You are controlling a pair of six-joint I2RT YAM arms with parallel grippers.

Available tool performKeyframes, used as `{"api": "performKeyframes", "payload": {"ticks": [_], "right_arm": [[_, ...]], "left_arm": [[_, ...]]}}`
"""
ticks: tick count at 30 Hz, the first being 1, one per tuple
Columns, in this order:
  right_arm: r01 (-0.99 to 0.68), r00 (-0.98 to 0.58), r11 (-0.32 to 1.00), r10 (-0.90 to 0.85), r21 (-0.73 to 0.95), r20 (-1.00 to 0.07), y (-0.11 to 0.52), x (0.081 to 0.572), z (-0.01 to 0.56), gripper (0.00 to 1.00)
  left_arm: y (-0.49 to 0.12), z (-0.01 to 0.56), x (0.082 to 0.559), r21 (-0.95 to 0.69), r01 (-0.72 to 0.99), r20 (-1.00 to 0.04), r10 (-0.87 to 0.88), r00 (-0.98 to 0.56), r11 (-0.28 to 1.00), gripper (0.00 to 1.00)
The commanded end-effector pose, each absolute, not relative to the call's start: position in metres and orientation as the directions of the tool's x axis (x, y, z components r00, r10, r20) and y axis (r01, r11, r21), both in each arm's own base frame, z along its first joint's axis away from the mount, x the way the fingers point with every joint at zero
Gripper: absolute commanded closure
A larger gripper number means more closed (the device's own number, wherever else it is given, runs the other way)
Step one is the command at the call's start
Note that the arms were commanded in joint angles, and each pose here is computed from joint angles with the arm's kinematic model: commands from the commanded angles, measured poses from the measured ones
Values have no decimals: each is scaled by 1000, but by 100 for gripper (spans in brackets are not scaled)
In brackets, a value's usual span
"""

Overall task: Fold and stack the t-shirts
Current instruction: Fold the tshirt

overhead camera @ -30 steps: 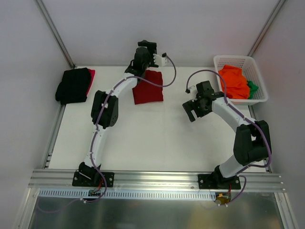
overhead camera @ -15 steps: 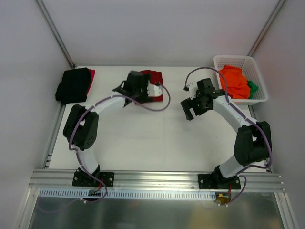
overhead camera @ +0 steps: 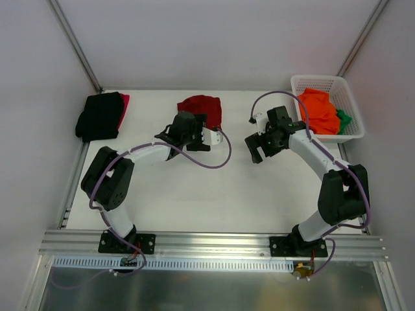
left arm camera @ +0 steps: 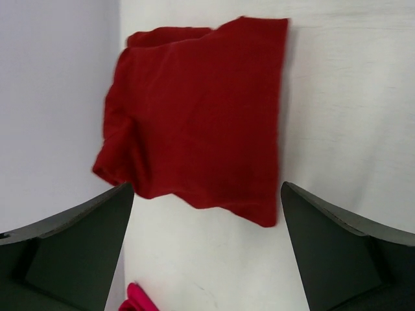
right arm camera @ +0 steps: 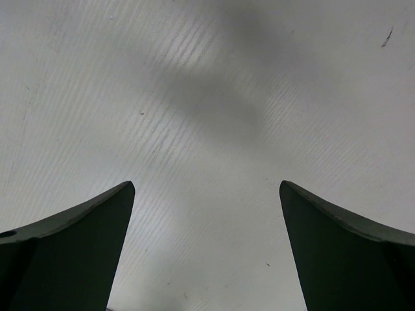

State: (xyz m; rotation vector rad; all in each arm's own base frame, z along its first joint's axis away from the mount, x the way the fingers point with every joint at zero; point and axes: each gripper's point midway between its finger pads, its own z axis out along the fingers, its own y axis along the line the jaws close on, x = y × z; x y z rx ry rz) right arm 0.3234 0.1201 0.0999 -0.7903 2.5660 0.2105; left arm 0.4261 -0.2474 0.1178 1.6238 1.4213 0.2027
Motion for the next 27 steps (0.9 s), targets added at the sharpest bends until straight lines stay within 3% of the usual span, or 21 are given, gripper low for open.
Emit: {"api": "performKeyframes", "payload": {"ticks": [1,11,27], "right_arm": [[-566,-730,825,-497,7,-469,121,322,105,1],[-567,-731,823,-501,4,-463,122,321,103,1],[-566,-736,824,-502,7,-454,122,321,99,1]], "left_arm": [[-253,152,463,826,542,-402,838,369,157,1],[-254,165,543,951,277,-239,895,377,137,1],[-168,139,614,949,293,-181,964,196,119,1]]}}
